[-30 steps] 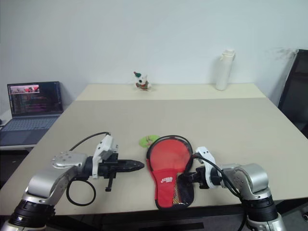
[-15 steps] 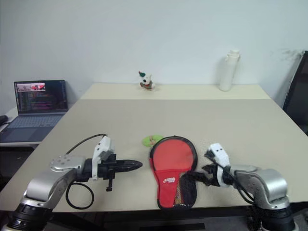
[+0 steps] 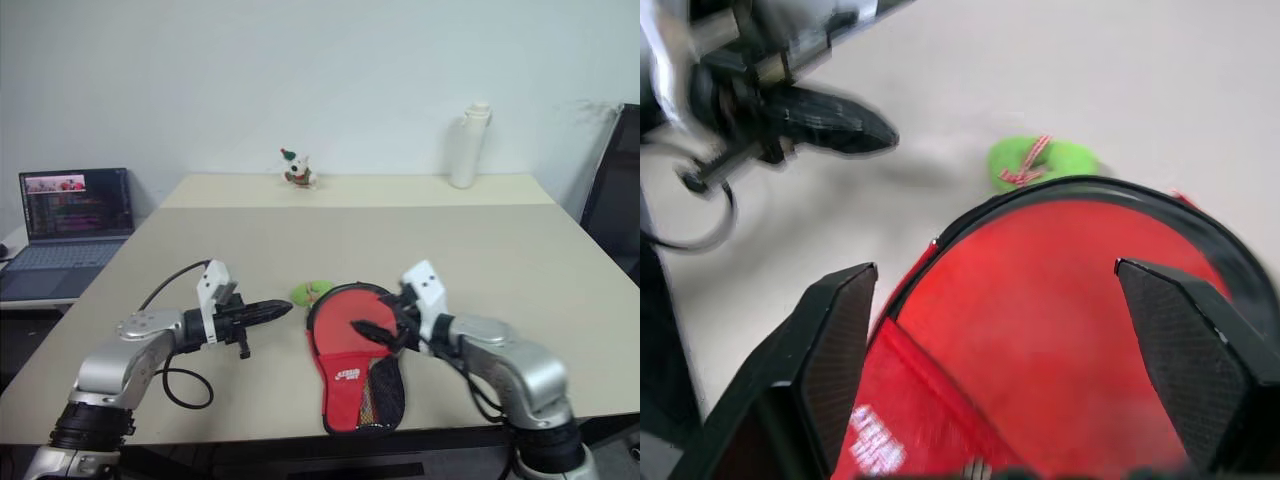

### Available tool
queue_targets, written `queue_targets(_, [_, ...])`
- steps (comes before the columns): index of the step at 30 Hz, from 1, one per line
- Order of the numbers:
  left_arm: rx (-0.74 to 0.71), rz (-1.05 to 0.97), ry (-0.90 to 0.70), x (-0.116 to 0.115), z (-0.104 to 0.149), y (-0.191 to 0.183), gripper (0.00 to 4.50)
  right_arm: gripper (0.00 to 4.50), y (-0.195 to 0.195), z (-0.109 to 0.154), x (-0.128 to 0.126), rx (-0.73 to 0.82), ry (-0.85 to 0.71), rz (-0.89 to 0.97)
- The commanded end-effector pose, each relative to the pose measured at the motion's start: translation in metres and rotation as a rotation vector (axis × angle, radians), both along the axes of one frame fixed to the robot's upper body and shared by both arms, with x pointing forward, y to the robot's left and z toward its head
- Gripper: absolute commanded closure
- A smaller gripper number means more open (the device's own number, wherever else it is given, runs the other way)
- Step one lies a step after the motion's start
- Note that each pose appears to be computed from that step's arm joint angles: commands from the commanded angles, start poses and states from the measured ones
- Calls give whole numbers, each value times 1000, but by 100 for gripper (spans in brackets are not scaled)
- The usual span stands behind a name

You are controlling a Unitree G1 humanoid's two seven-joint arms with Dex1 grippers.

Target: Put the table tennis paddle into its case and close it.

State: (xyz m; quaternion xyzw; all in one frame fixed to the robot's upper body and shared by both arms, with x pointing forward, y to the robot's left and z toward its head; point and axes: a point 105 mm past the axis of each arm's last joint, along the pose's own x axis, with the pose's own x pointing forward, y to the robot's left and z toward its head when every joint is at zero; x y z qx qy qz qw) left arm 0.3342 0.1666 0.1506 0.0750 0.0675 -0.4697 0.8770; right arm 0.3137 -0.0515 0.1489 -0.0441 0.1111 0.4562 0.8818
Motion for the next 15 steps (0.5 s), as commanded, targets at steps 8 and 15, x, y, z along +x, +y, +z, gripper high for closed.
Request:
queue_targets(8, [1,128,-60,18,11,10,432,31,9,-28,25,-115,-32,-42])
queue_targets(15, [40,221,-57,50,5,4,220,30,10,-35,24,-122,-17,-52])
